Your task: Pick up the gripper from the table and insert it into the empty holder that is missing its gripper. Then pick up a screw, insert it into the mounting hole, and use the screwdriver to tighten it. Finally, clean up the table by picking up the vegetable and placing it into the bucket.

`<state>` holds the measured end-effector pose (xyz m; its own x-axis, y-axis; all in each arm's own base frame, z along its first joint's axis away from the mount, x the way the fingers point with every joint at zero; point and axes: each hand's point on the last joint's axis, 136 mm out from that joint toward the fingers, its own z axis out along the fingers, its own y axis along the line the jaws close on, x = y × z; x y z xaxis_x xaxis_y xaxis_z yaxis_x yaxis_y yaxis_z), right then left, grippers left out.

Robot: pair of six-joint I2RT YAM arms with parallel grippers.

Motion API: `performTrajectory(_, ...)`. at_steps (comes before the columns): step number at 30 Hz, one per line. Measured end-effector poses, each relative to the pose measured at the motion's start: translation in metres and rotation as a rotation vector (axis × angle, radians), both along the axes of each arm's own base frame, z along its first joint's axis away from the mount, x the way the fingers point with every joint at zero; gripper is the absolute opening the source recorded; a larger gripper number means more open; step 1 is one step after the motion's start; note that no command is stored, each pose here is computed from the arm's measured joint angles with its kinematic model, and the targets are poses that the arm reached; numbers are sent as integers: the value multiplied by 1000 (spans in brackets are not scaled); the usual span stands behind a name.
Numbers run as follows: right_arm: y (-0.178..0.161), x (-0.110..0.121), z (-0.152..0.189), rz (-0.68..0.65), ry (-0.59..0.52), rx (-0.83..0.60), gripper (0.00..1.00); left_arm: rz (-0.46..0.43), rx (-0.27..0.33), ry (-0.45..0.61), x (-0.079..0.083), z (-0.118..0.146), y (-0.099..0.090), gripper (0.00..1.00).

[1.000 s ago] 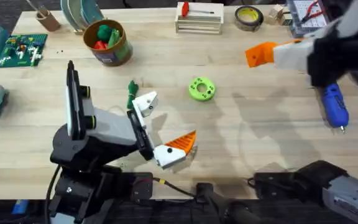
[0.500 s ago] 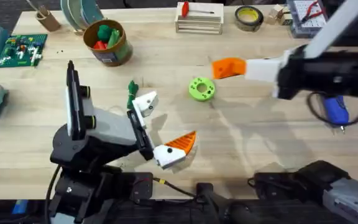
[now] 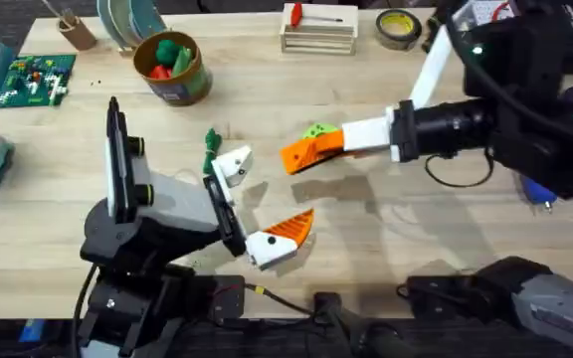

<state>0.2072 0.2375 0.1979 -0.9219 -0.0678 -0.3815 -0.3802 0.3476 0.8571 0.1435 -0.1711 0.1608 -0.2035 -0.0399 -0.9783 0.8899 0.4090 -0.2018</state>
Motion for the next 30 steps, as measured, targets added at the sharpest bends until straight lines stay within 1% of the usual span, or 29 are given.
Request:
performTrajectory(8, 18, 6, -6, 104, 163, 121, 7, 1, -1, 2, 0, 0, 0, 993)
performTrajectory(13, 24, 8, -15, 129, 291, 148, 7, 1, -1, 2, 0, 0, 0, 993)
performTrajectory(15, 26, 8, -18, 135, 324, 152, 7, 1, -1, 3, 0, 0, 0, 993)
performTrajectory(18, 34, 7, -19, 160, 340, 162, 7, 1, -1, 2, 0, 0, 0, 993)
performTrajectory(23, 52, 2, -10, 214, 312, 193, 7, 1, -1, 2, 0, 0, 0, 993)
performTrajectory(30, 64, -4, -21, 222, 401, 171, 7, 8, -1, 2, 1, 0, 1, 993)
